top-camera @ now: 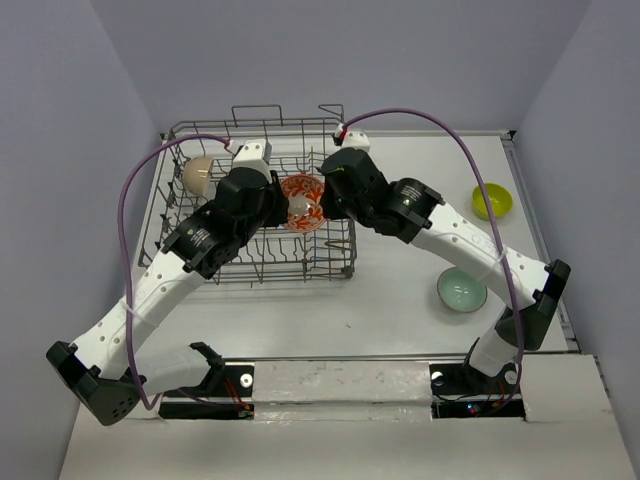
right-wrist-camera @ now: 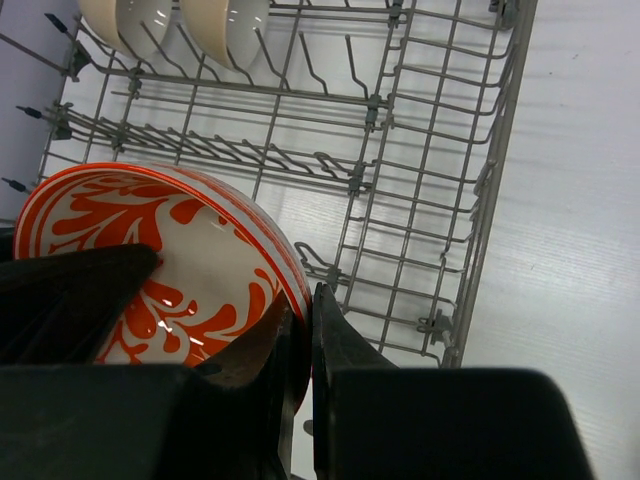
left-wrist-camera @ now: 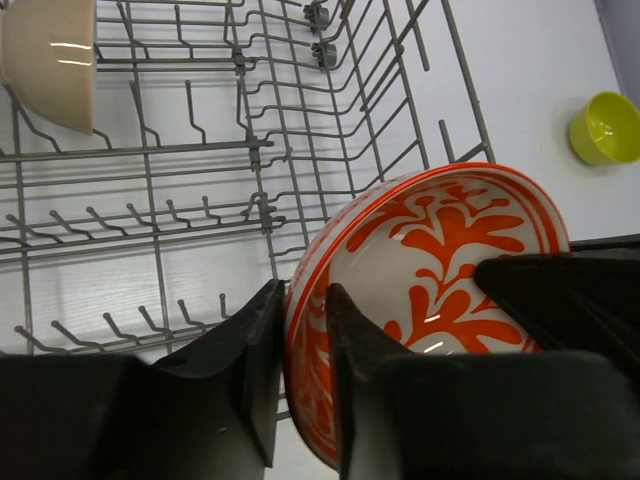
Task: Load the bowls into the dish rack
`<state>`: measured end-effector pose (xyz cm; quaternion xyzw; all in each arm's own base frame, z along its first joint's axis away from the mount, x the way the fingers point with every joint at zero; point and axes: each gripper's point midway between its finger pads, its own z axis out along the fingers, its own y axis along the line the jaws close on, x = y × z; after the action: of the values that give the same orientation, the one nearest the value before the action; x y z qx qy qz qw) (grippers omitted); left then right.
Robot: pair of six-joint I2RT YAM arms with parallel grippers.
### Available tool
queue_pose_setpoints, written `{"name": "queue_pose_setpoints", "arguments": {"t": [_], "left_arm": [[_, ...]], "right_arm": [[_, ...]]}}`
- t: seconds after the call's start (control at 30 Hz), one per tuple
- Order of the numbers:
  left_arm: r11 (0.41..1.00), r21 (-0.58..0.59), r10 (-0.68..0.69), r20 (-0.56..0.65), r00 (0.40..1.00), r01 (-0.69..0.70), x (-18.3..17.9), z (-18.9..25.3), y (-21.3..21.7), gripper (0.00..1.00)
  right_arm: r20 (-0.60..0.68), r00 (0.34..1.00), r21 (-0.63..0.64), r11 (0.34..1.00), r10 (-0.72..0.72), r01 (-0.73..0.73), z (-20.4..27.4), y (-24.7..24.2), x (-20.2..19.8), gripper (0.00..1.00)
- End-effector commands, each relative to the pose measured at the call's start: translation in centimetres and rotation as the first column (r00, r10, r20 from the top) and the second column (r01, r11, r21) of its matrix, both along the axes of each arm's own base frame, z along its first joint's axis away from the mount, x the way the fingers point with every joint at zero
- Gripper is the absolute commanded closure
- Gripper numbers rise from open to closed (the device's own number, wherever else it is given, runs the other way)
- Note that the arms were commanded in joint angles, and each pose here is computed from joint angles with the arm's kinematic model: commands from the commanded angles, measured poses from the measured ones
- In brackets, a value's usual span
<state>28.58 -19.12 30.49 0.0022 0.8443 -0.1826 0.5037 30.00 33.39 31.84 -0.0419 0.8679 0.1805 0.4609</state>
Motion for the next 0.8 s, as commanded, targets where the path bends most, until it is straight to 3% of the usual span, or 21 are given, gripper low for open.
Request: {"name": "queue_pose_setpoints", "arguments": {"t": [0.0, 0.17, 0.27, 0.4, 0.5, 0.6, 0.73, 0.77], "left_arm": [[0.999, -0.026, 0.024, 0.049, 0.999, -0.023, -0.2, 1.8, 0.7, 0.71], [0.999, 0.006, 0.045, 0.036, 0.998, -0.045, 0.0, 1.1, 1.1, 0.99], [0.998, 0.02, 0.064, 0.034, 0.997, -0.064, 0.2, 0.7, 1.4, 1.0], [0.992, 0.034, 0.122, 0.064, 0.99, -0.125, 0.2, 1.5, 2.9, 1.0], [0.978, 0.048, 0.197, 0.1, 0.975, -0.202, 0.0, 2.7, 4.9, 1.0], [0.952, 0.065, 0.289, 0.141, 0.947, -0.301, -0.2, 3.6, 7.3, 1.0], [0.897, 0.118, 0.403, 0.177, 0.898, -0.426, -0.3, 3.8, 10.8, 1.0], [0.855, 0.148, 0.466, 0.198, 0.862, -0.497, -0.1, 3.9, 12.6, 1.0]], "right_arm": [[0.092, 0.995, 0.09, 0.996, -0.035, 0.027, 3.8, 0.5, 0.7, 0.99], [0.093, 0.995, 0.078, 0.997, -0.021, 0.014, 3.5, 1.2, 0.7, 0.99], [0.095, 0.995, 0.077, 0.997, -0.013, 0.006, 3.5, 1.4, 0.8, 0.97], [0.104, 0.995, 0.072, 0.997, -0.009, 0.002, 3.7, 1.2, 0.7, 0.56], [0.126, 0.992, 0.081, 0.997, -0.017, 0.007, 4.6, 0.4, 0.5, 0.38], [0.139, 0.99, 0.086, 0.996, -0.024, 0.012, 5.0, -0.5, 0.1, 0.32], [0.168, 0.985, 0.114, 0.993, -0.037, 0.018, 6.5, -2.4, -0.9, 0.3], [0.167, 0.985, 0.102, 0.994, -0.043, 0.026, 6.0, -2.9, -1.0, 0.3]]}}
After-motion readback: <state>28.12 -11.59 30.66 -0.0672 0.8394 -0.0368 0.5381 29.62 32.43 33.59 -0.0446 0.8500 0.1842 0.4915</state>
